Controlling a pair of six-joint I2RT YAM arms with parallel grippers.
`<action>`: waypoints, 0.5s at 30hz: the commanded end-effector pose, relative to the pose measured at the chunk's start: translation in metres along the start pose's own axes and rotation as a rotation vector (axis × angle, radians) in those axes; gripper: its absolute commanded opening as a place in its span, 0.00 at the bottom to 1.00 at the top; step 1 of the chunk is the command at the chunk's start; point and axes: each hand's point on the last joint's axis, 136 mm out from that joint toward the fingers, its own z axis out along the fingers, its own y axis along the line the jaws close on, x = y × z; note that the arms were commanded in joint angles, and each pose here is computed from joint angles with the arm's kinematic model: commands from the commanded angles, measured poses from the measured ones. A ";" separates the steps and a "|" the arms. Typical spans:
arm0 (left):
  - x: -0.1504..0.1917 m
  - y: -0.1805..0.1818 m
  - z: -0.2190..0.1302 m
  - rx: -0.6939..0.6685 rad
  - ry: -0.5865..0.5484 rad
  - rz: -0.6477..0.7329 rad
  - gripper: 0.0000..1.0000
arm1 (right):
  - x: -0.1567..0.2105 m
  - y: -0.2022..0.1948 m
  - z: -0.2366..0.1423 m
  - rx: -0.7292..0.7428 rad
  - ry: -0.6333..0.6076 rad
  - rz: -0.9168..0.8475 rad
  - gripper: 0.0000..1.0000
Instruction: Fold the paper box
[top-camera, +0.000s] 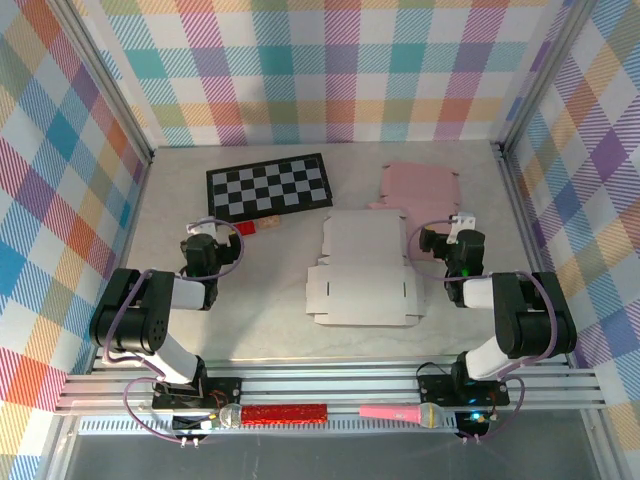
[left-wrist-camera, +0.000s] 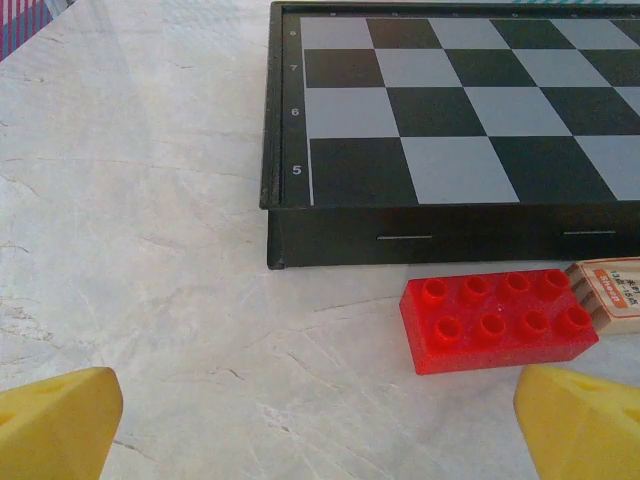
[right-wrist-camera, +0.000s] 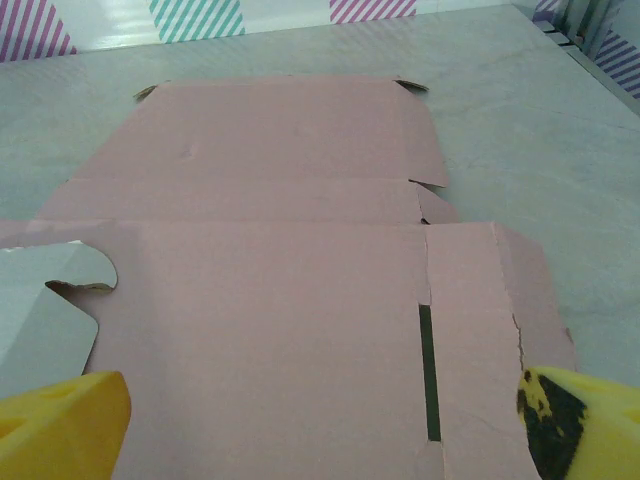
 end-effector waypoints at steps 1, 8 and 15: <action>-0.012 0.000 -0.001 -0.008 -0.043 0.002 1.00 | -0.007 0.002 0.001 0.001 -0.026 0.009 0.99; -0.012 0.000 -0.001 -0.009 -0.043 0.001 1.00 | -0.007 0.002 0.001 0.002 -0.026 0.009 0.99; -0.012 0.000 -0.001 -0.007 -0.043 0.002 1.00 | -0.007 0.002 0.001 0.002 -0.026 0.009 0.99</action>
